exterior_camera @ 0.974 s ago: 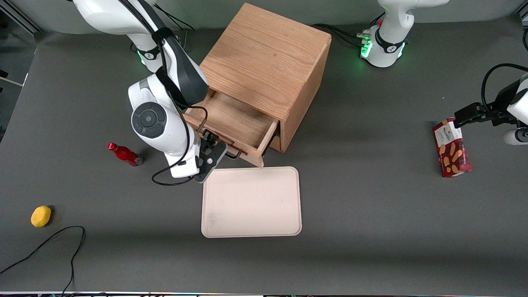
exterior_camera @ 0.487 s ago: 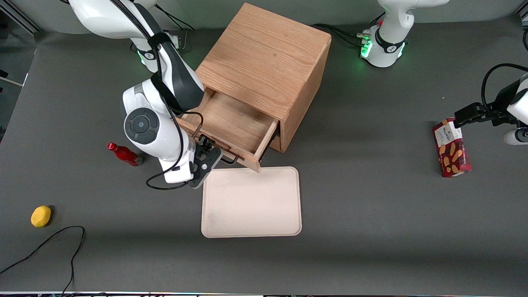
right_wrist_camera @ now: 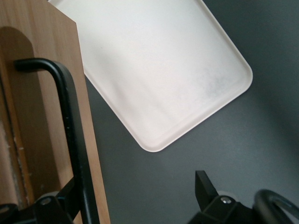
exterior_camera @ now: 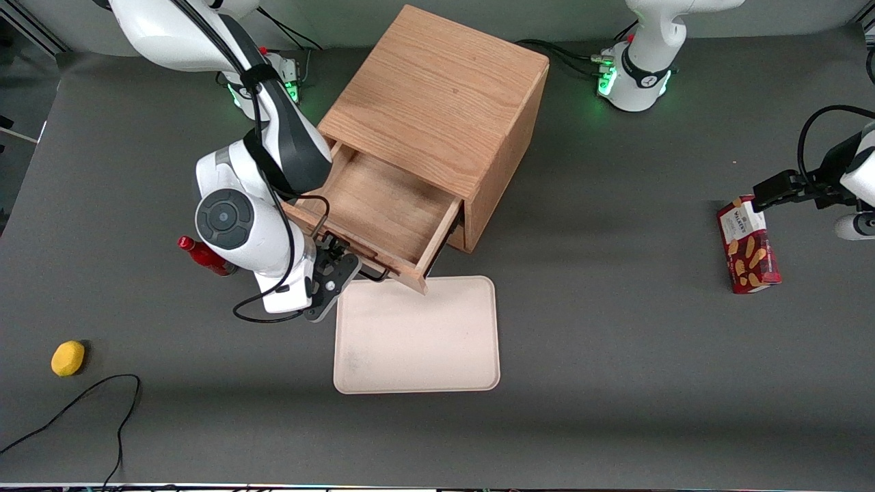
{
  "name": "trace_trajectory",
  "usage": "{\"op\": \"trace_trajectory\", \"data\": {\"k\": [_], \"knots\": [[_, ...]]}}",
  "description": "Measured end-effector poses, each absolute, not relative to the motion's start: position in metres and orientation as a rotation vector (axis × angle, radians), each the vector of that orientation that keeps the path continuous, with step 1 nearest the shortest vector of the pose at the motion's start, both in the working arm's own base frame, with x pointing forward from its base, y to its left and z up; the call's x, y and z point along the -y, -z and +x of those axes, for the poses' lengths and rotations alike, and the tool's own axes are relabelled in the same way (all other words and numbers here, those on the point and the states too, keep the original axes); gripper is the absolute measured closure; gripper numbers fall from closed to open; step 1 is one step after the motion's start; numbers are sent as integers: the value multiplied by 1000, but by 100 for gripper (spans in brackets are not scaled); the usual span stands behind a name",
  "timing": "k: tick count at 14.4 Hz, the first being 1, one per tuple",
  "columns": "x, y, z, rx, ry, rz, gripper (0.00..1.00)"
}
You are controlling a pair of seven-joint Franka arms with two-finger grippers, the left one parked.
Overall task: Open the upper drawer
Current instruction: 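Keep pulling the drawer further open with the right gripper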
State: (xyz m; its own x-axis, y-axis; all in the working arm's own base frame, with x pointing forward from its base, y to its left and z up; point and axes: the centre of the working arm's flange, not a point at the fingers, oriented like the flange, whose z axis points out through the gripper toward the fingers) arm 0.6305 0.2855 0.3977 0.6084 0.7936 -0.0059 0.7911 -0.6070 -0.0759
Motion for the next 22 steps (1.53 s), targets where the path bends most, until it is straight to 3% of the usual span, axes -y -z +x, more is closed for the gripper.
{"op": "trace_trajectory", "data": {"k": [22], "knots": [[-246, -403, 666, 1270, -9, -2815, 0]]}}
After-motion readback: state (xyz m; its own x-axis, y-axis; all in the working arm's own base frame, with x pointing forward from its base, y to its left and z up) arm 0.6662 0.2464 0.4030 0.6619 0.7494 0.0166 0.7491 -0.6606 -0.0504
